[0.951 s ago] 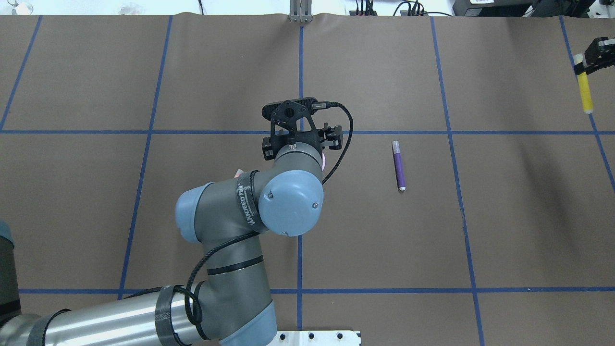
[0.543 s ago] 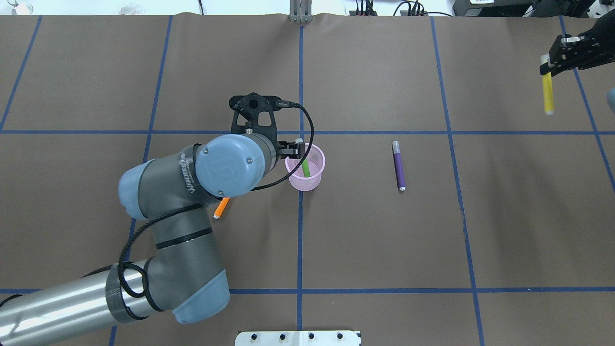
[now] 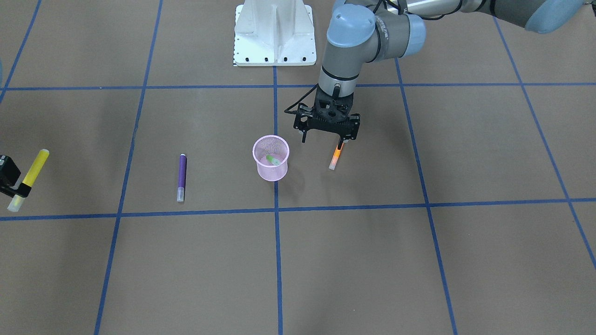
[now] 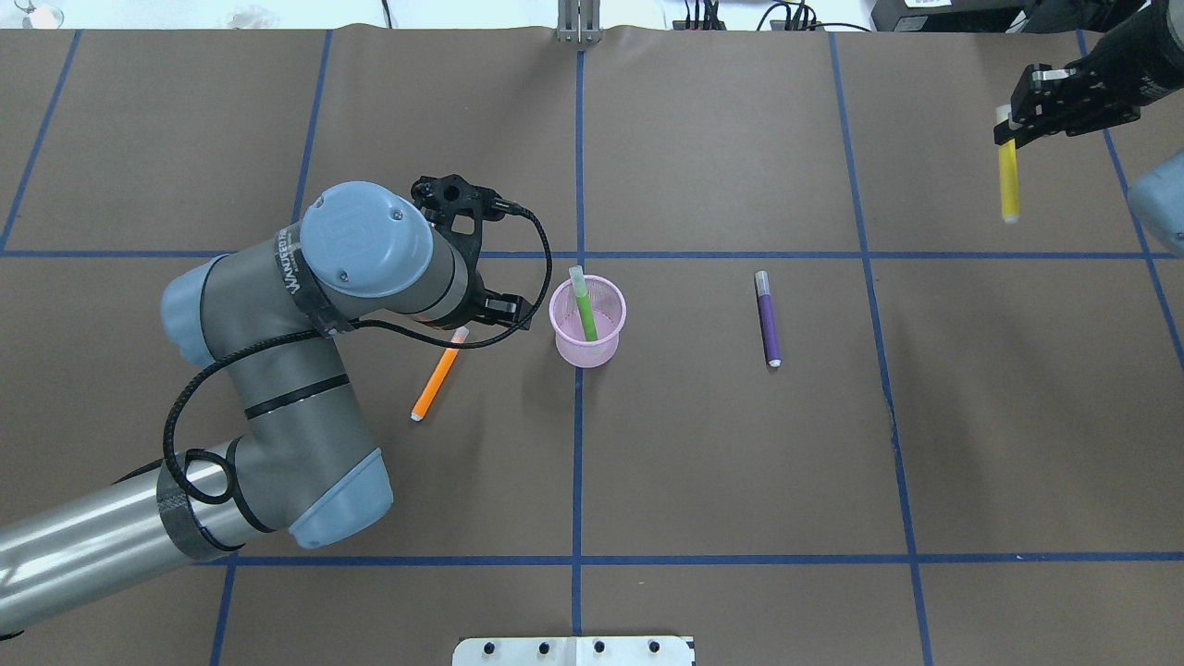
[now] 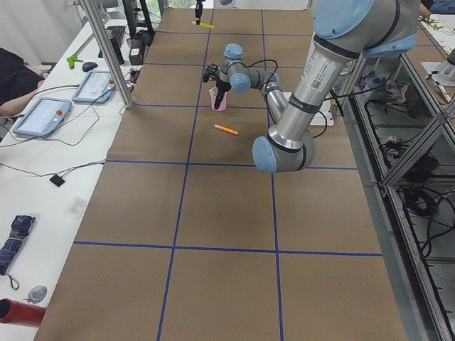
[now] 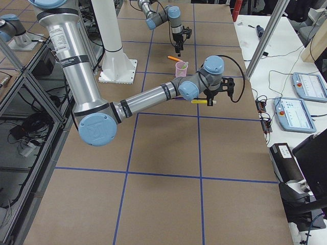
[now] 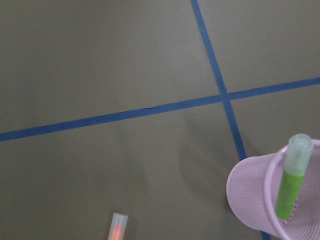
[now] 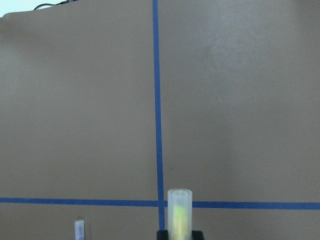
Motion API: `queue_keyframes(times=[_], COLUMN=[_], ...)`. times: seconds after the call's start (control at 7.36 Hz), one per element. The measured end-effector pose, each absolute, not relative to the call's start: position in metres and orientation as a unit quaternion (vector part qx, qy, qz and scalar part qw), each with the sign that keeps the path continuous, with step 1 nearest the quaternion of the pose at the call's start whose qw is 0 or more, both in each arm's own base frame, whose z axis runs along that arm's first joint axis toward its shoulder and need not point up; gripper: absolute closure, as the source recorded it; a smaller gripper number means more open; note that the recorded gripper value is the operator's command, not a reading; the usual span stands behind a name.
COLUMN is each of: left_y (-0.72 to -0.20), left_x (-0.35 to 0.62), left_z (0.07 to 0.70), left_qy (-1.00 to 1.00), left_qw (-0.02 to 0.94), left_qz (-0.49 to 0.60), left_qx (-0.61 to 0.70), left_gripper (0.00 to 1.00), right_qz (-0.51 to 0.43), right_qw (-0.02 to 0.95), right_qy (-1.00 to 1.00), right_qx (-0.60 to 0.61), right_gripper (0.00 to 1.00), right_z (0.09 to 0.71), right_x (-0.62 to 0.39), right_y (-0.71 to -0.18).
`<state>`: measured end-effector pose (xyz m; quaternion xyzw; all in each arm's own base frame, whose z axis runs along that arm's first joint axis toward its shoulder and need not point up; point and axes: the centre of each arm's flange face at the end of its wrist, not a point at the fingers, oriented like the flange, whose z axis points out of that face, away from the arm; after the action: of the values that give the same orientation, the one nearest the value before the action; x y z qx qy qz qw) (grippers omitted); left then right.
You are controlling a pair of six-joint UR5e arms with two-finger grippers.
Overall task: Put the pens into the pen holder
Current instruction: 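Grasp the orange marker with left gripper while right carries yellow marker toward cup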
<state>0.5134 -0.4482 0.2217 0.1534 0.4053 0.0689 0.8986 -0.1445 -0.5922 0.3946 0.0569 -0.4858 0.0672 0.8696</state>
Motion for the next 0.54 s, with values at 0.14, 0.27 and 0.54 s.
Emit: queue_keyframes(times=[0.14, 0.27, 0.54], left_y=[-0.452, -0.456, -0.463], left_x=[0.524, 0.533, 0.545], left_z=[0.238, 0.254, 0.275], left_qy=[0.394, 0.384, 0.376], left_qw=[0.904, 0.909, 0.912], left_qz=[0.079, 0.083, 0.096], left_qx=[0.145, 0.138, 0.134], left_gripper=[0.10, 0.10, 0.13], right_qz=[0.068, 0.067, 0.062], right_qw=[0.869, 0.868, 0.866], right_qy=[-0.487, -0.490, -0.493], right_qx=[0.057, 0.057, 0.058], right_gripper=[1.00, 1.00, 1.00], right_z=[0.382, 0.367, 0.344], right_x=[-0.160, -0.177, -0.205], right_y=[-0.589, -0.588, -0.587])
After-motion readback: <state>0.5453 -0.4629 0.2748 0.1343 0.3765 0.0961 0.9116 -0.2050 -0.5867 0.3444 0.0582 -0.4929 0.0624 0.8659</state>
